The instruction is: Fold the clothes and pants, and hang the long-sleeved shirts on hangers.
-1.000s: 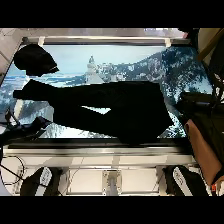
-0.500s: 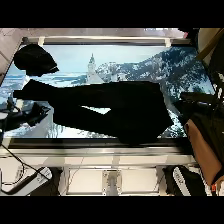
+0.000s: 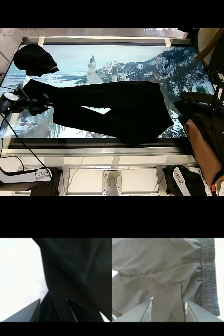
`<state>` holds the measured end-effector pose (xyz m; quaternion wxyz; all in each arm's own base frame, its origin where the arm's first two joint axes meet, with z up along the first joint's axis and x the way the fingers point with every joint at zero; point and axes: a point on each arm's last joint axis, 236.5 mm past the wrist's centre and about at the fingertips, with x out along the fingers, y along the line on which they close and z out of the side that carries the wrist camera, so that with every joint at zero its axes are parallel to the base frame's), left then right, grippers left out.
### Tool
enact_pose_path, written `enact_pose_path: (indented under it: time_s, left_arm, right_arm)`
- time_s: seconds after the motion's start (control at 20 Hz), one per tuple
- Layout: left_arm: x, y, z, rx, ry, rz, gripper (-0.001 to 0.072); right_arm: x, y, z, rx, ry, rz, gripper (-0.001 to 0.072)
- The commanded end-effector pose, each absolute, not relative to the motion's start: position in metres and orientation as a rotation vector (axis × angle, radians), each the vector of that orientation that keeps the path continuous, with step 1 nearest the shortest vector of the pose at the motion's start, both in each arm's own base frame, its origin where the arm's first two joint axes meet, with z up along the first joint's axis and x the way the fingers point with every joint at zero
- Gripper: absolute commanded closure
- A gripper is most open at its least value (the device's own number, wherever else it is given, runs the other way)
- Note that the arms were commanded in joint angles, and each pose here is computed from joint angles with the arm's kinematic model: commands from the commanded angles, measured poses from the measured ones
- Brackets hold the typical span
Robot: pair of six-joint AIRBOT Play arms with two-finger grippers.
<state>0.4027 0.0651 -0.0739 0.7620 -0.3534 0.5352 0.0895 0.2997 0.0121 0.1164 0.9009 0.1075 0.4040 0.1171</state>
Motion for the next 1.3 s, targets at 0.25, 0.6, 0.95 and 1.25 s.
enact_pose_path:
  time_s: [0.25, 0.6, 0.95, 1.25]
  left_arm:
    - [0.43, 0.077, -0.086, -0.693, 1.084, 0.241, 0.0358]
    - [0.433, 0.068, -0.093, -0.703, 1.105, 0.226, 0.07]
    - [0.367, 0.148, 0.036, -0.381, 1.093, 0.341, 0.0701]
    - [0.24, 0.21, 0.161, -0.17, 0.93, 0.687, 0.0701]
  right_arm:
    - [0.3, 0.012, 0.117, 0.226, 0.835, 0.241, 0.0283]
    - [0.3, 0.012, 0.117, 0.226, 0.834, 0.241, 0.0285]
    - [0.298, -0.009, 0.161, 0.077, 0.799, 0.185, 0.0409]
    - [0.276, 0.0, 0.185, 0.028, 0.845, 0.227, 0.0409]
